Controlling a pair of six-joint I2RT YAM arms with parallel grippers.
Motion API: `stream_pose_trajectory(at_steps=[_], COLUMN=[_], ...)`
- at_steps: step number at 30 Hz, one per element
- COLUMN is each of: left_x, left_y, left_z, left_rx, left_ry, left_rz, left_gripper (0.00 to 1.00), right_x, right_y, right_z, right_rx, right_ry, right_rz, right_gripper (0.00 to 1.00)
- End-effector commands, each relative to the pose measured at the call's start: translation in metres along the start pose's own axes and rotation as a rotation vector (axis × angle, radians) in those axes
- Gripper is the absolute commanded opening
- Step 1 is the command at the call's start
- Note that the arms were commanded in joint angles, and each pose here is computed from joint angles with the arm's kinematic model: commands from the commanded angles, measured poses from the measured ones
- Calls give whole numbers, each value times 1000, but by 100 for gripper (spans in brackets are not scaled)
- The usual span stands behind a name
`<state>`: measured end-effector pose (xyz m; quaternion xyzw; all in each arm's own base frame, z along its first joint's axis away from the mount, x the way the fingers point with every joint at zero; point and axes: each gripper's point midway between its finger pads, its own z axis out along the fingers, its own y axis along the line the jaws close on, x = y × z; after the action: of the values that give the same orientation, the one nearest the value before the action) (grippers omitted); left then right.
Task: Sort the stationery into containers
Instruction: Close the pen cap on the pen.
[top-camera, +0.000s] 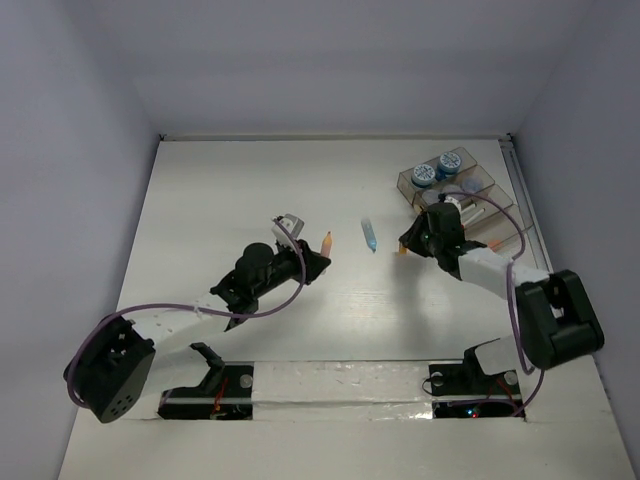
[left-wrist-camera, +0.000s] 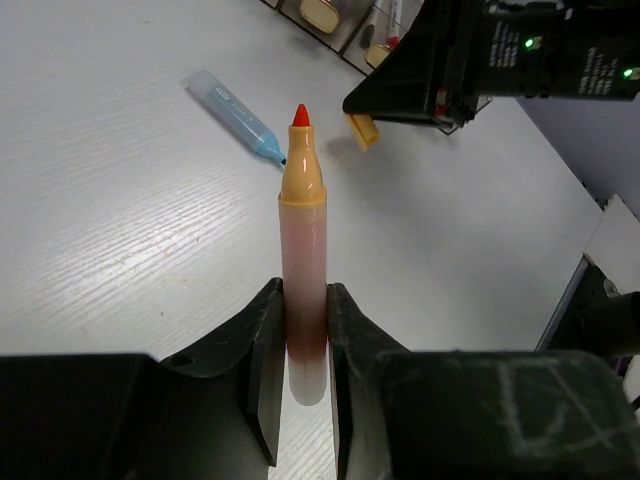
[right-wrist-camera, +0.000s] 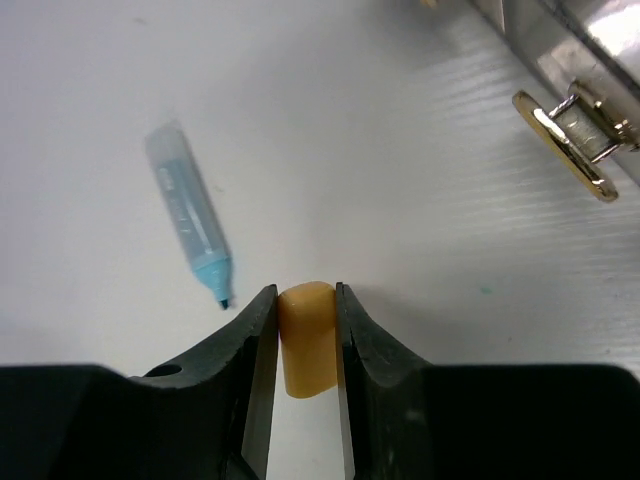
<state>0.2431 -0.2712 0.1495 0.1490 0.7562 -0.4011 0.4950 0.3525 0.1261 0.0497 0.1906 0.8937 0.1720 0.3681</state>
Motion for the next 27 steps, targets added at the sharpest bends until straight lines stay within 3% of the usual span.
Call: stream_pose_trajectory(at_steps=[1, 9, 13, 20, 27], left_x=[-30, -25, -22, -20, -23], left_y=[-26, -23, -22, -21, -16], left_z=[6, 11, 16, 17, 16], left_rx=[98, 70, 45, 1, -28], left_ry=[-77, -64, -54, -57, -69], left_rz=[17, 30, 49, 75, 75], left_gripper=[0, 0, 0, 0, 0], right_x=[-28, -40, -40, -29, -15], right_y=[51, 144, 172, 211, 218], right_z=[-33, -88, -93, -92, -95], right_rx=[-173, -237, -177, -143, -105], right_ry=[-127, -260, -285, -314, -334], right_rz=[-14, -82, -151, -232, -287], right_gripper=[0, 0, 0, 0, 0])
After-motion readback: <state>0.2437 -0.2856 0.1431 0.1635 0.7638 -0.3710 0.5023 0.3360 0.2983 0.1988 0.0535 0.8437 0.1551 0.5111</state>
